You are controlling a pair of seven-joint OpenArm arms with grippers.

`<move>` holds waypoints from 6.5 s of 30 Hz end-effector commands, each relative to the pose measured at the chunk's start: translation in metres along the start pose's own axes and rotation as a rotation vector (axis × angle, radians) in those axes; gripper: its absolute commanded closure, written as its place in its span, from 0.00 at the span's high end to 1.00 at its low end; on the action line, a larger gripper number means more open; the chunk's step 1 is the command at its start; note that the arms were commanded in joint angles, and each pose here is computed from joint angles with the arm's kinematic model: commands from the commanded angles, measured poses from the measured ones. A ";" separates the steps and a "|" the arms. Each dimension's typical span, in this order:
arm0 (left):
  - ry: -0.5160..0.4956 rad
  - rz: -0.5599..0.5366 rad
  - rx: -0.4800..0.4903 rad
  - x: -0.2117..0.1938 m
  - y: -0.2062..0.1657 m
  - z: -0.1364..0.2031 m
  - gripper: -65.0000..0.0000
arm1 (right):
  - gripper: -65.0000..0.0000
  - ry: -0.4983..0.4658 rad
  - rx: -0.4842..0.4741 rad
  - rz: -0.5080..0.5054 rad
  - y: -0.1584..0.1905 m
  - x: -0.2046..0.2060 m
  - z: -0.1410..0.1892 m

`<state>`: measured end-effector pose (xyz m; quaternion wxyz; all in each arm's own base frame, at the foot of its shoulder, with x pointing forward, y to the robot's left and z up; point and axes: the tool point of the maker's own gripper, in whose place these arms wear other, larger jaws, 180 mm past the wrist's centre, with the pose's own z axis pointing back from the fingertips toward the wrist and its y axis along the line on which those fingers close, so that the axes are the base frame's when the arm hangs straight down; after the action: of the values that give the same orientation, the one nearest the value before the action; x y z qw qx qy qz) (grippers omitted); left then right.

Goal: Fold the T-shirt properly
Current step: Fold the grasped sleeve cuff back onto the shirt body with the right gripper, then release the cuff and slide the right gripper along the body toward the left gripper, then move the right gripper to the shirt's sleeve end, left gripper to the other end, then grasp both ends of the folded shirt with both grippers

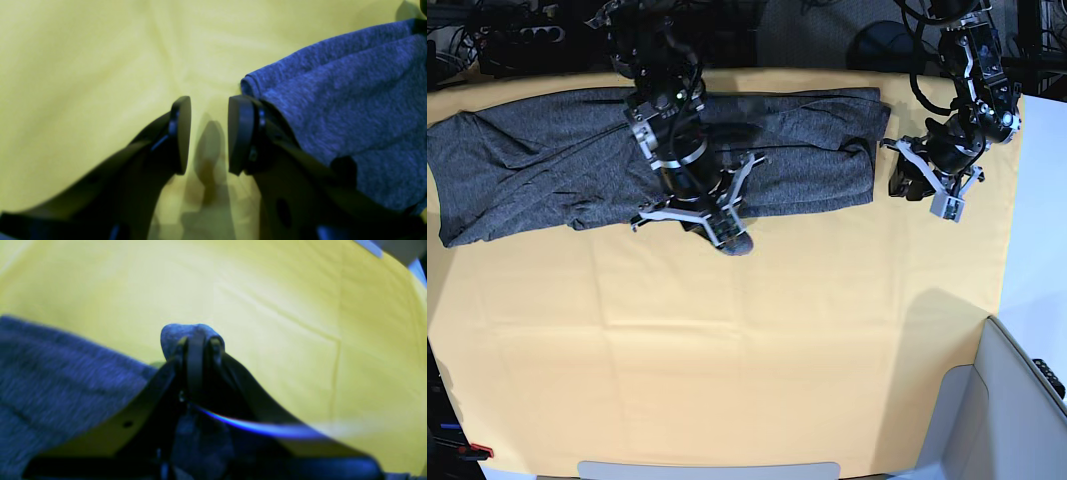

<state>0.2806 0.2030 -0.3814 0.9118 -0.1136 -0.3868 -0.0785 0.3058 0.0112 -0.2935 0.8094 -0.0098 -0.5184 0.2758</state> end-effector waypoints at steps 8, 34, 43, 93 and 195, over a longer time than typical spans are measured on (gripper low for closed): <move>-0.042 -0.015 0.001 0.014 0.002 0.003 0.29 | 0.01 -0.086 0.015 0.235 0.051 0.024 0.020; -0.039 -0.014 0.001 0.013 0.002 0.003 0.29 | 0.60 -0.006 0.128 0.379 0.108 0.001 0.032; -0.041 -0.014 0.001 0.013 0.002 0.003 0.29 | 0.60 -0.020 0.160 0.356 0.113 0.005 0.032; -0.013 0.017 -0.007 0.001 0.003 -0.003 0.29 | 0.01 0.236 0.258 -0.036 0.170 -0.004 -0.016; 0.182 0.344 -0.151 -0.023 -0.004 0.028 0.32 | 0.30 0.220 -0.451 -0.993 -0.183 -0.159 0.099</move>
<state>0.2363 0.2038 -0.3888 0.9366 -0.2404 -0.2509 0.0445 0.2467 -0.2419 -0.3361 0.8772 0.0351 -0.3987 -0.2651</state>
